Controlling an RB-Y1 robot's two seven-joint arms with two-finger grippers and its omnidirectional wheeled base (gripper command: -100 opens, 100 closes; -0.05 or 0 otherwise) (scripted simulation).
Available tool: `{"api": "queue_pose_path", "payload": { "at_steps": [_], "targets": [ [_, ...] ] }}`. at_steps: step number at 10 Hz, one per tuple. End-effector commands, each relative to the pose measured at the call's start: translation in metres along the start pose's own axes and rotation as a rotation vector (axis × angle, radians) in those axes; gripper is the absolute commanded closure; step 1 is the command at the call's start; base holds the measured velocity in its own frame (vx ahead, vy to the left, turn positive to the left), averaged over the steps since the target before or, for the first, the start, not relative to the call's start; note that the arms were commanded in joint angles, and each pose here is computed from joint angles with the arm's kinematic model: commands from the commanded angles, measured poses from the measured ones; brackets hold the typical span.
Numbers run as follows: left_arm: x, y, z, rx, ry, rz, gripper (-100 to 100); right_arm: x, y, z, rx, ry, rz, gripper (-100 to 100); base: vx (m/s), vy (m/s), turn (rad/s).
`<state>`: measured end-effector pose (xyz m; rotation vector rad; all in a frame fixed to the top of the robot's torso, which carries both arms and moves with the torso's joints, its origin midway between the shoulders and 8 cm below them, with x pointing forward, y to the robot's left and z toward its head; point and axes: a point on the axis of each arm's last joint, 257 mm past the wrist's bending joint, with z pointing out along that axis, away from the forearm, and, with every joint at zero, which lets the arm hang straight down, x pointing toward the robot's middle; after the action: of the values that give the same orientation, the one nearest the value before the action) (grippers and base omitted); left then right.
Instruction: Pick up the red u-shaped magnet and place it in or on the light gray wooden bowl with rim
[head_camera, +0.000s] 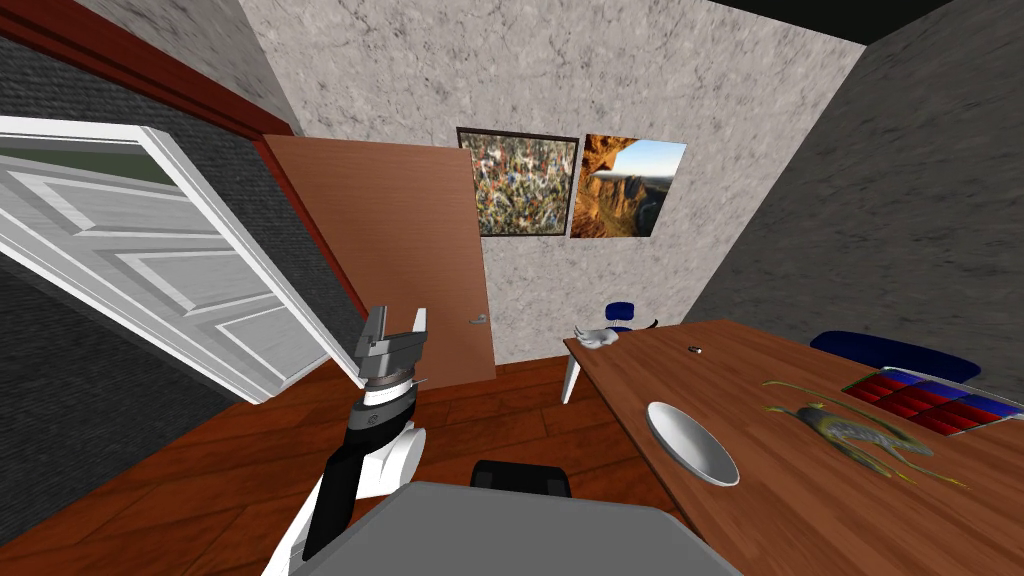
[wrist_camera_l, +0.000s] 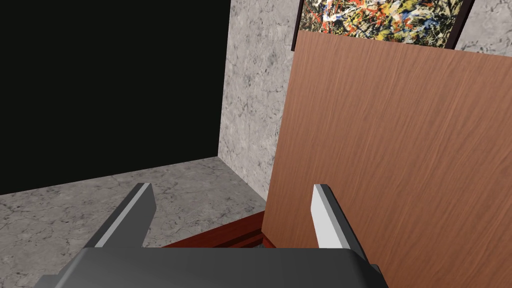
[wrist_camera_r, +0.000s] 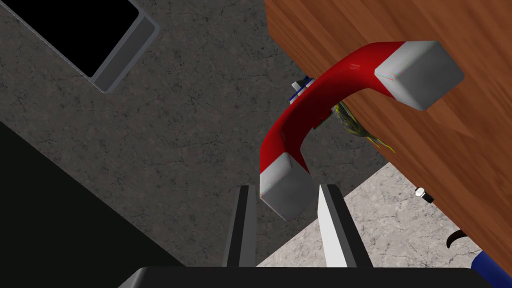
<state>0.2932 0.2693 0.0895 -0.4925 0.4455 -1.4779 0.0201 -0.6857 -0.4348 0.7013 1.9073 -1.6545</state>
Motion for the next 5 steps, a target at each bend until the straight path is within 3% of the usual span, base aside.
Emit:
{"api": "queue_pose_path", "payload": {
  "at_steps": [1, 2, 5],
  "targets": [
    [0.000, 0.000, 0.000, 0.000, 0.000, 0.000, 0, 0.000, 0.000, 0.000, 0.000, 0.000, 0.000, 0, 0.000, 0.000, 0.000],
    [0.000, 0.000, 0.000, 0.000, 0.000, 0.000, 0, -0.017, -0.002, 0.014, 0.000, -0.017, 0.002, 100, 0.042, 0.082, -0.005],
    [0.000, 0.000, 0.000, 0.000, 0.000, 0.000, 0, -0.051, -0.006, 0.042, 0.001, -0.053, 0.007, 100, 0.107, 0.170, 0.003]
  ]
}}
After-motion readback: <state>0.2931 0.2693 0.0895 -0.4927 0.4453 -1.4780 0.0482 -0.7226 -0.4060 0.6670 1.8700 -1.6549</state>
